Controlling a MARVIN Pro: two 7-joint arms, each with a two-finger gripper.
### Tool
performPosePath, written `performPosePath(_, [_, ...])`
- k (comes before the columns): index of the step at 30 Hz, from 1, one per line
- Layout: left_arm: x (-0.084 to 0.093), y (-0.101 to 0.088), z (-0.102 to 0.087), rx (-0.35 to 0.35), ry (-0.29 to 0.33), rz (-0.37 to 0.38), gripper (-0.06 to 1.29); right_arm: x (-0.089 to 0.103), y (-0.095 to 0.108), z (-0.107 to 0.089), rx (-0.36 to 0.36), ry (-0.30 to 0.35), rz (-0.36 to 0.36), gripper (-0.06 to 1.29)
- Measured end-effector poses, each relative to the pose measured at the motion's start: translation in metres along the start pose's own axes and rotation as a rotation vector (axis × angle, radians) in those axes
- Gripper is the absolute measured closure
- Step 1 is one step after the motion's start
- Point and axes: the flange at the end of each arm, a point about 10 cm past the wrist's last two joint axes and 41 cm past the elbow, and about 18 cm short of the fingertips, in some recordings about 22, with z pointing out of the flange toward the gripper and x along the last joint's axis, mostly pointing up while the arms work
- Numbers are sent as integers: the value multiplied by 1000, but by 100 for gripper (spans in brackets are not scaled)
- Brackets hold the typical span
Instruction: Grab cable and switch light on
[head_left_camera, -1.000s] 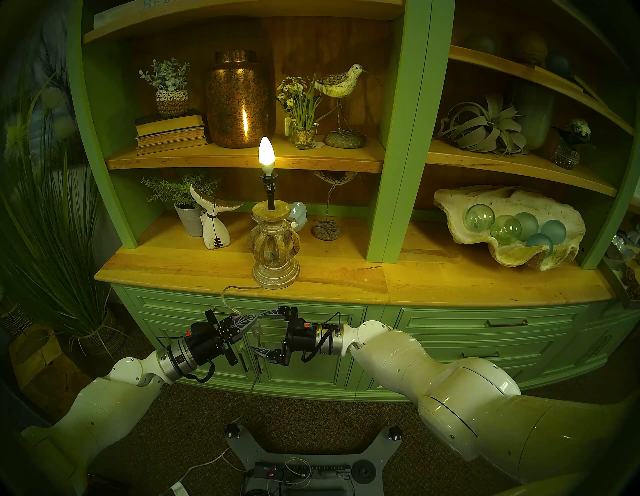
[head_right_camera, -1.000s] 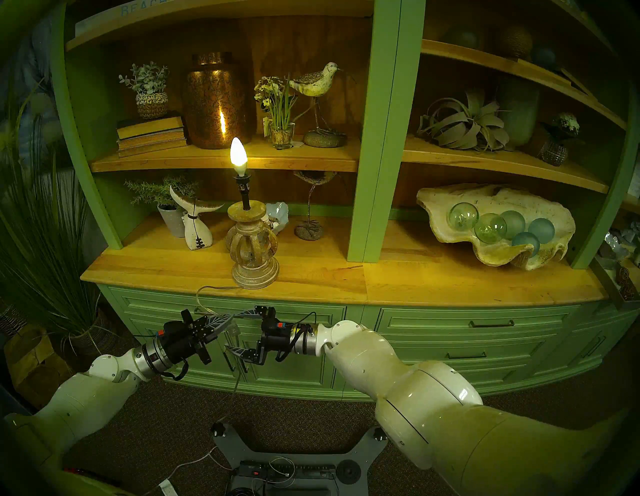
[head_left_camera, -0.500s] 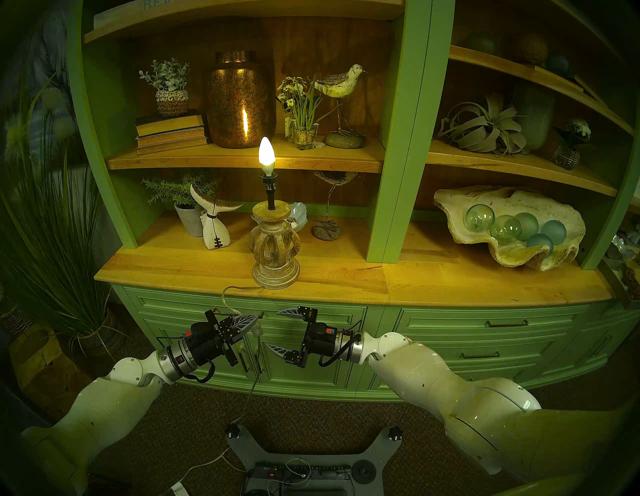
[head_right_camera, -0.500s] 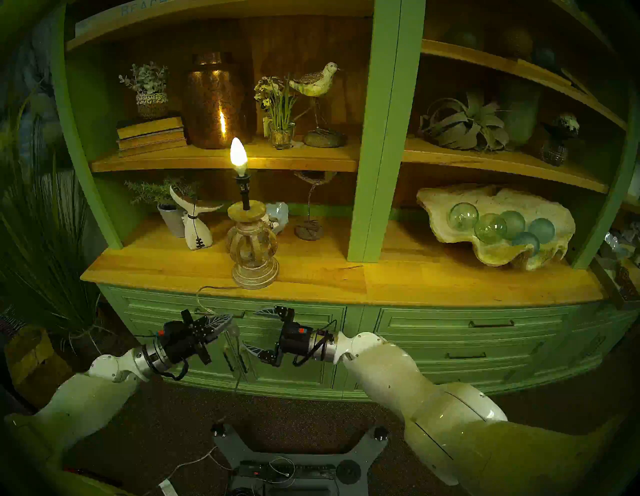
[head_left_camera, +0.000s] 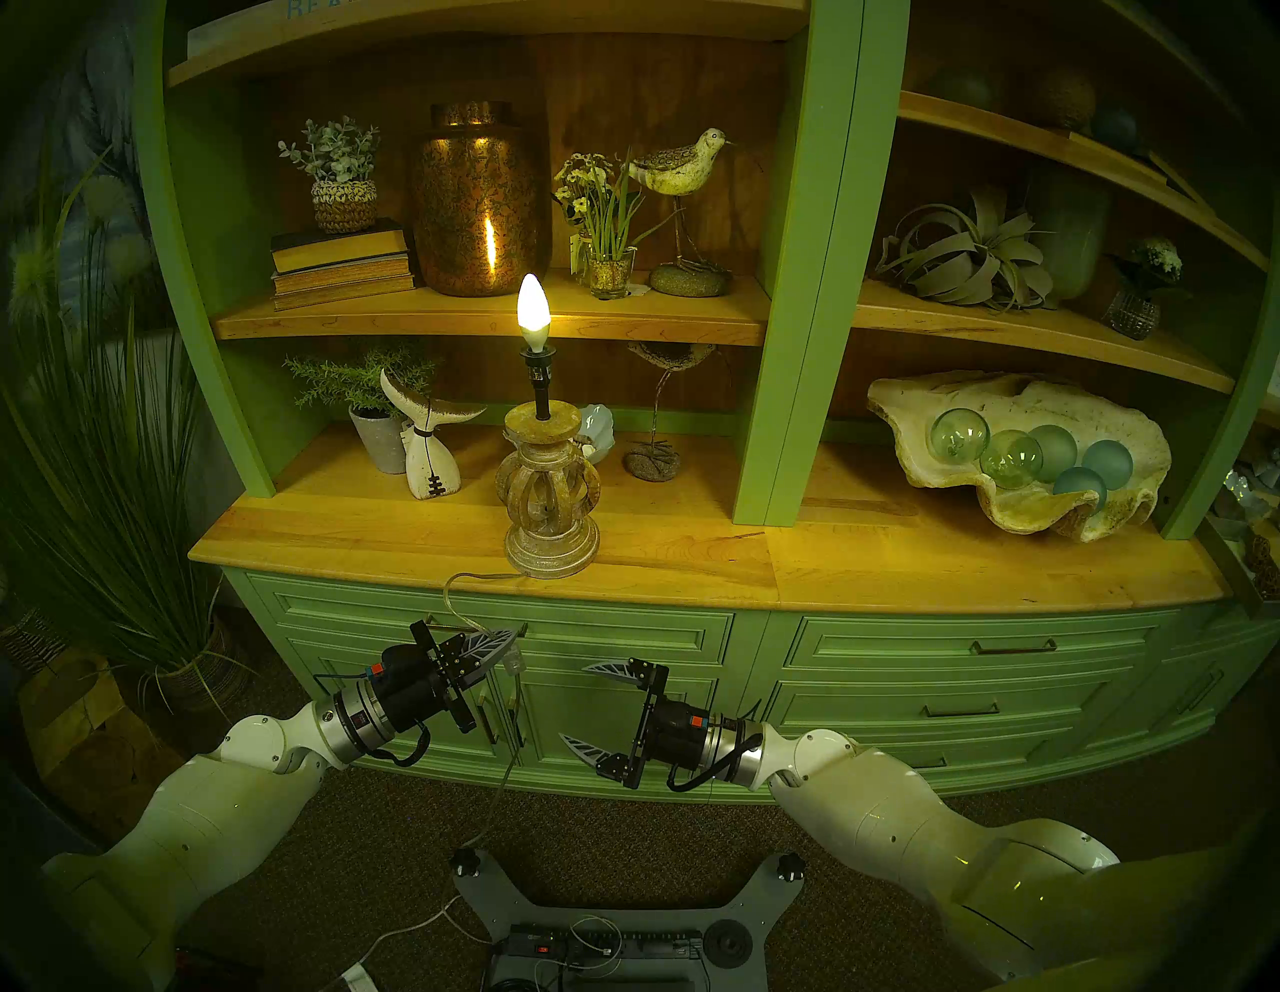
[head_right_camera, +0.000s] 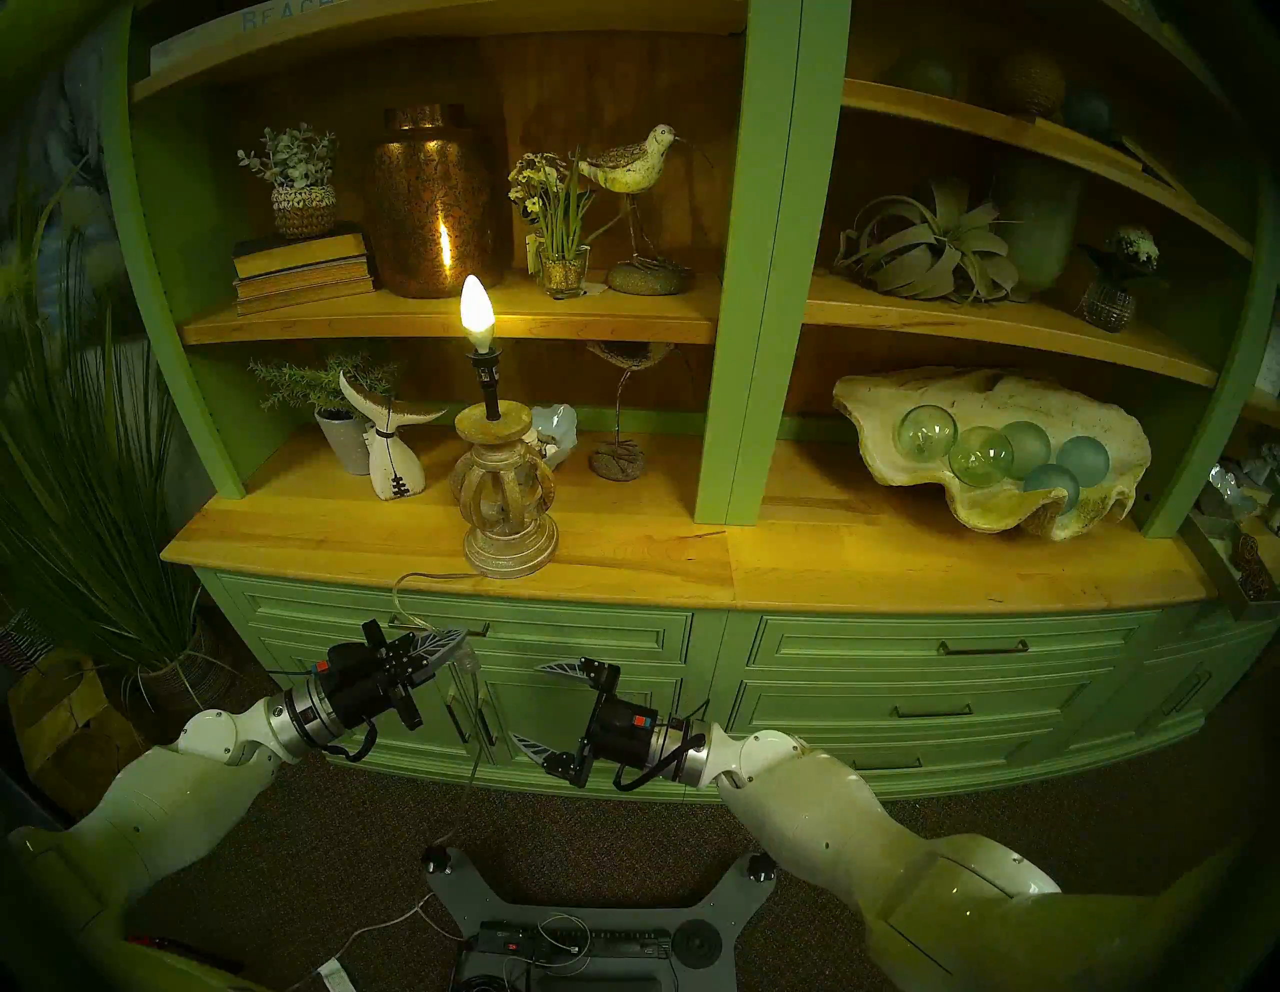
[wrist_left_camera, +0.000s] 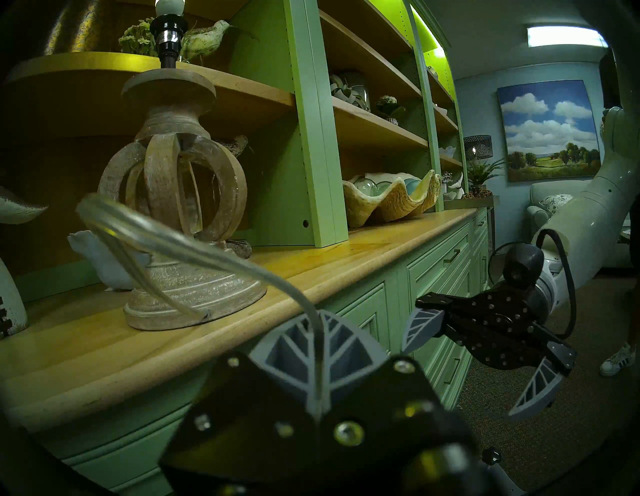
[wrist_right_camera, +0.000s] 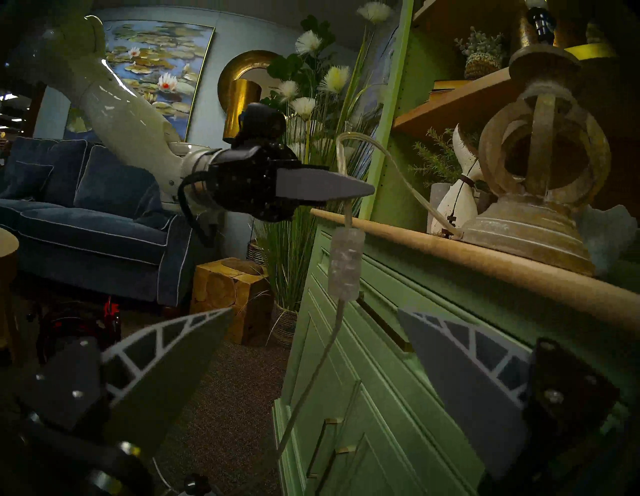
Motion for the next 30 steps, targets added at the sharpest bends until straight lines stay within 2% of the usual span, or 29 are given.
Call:
performPosePath(10, [0,0,0,-1,-2,0,125,0,-50,-26,-21,21,70,0])
performPosePath(17, [-1,0,0,-2,-3,0,125,5,-72,-49,-57,26,105,0])
performPosePath(30, [0,0,0,-2,-2,1,125,28,-68,-77,-192,65,89,0])
